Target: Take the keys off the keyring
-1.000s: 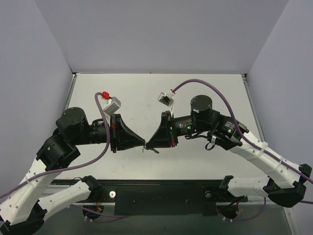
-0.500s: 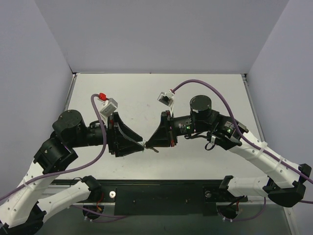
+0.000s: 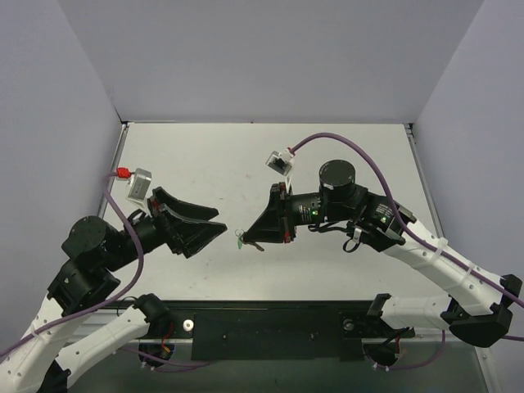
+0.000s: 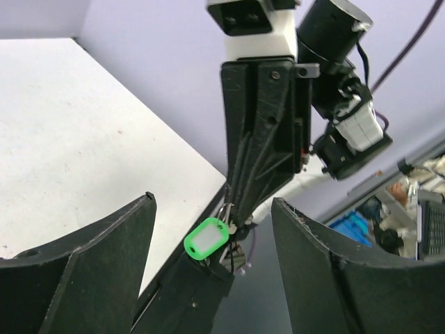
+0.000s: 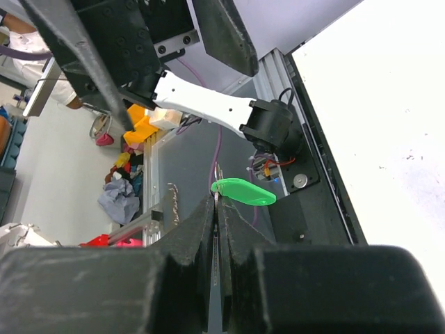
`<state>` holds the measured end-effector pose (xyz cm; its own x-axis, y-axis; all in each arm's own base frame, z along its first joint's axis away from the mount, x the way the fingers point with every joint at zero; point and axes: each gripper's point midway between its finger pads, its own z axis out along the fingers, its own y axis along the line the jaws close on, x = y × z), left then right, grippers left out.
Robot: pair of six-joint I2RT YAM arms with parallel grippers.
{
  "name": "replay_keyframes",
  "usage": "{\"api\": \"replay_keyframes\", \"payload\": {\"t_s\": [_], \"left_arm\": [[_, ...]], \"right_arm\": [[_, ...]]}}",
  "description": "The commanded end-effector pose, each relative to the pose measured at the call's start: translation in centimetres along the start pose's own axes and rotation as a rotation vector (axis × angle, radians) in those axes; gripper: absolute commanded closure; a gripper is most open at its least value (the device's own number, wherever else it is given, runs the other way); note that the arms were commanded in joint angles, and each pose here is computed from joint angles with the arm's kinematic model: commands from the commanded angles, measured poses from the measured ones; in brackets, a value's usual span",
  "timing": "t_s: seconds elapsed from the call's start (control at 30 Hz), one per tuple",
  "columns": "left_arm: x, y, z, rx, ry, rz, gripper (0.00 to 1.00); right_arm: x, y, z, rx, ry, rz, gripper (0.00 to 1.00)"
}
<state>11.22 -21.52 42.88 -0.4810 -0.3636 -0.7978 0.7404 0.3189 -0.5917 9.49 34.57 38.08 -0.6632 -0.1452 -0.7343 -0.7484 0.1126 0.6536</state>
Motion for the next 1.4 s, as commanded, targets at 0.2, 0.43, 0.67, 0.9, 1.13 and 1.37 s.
{"api": "replay_keyframes", "payload": {"t_s": [0.2,0.43,0.67,0.9,1.13,1.37], "left_arm": [[-3.0,2.4,-1.1,-0.109,-0.262,-0.094,0.27],[-2.6,2.9,-0.6,-0.138,-0.231,-0.091,0.3],[-2.2,3.5,-0.1,-0.151,-0.212,-0.093,0.33],[-2.0,3.9,0.4,-0.166,-0.198,-0.089,0.34],[-1.9,4.2,0.9,-0.178,-0.185,-0.082,0.35],[-1.4,4.5,1.0,-0.191,-0.151,-0.065,0.36]], "right_arm": [[-1.4,0.4,-0.3,-0.013,-0.11,-0.022,1.0],[-0.5,-2.3,-0.2,0.103,-0.128,0.093,1.0],[-1.1,-4.1,-2.4,0.302,-0.172,0.152,1.0],[-2.1,-6.3,-4.6,0.509,-0.236,0.227,1.0],[-0.9,-8.7,-3.5,0.556,-0.204,0.244,1.0],[-1.4,-8.0,-2.6,0.492,-0.296,0.258,1.0]]}}
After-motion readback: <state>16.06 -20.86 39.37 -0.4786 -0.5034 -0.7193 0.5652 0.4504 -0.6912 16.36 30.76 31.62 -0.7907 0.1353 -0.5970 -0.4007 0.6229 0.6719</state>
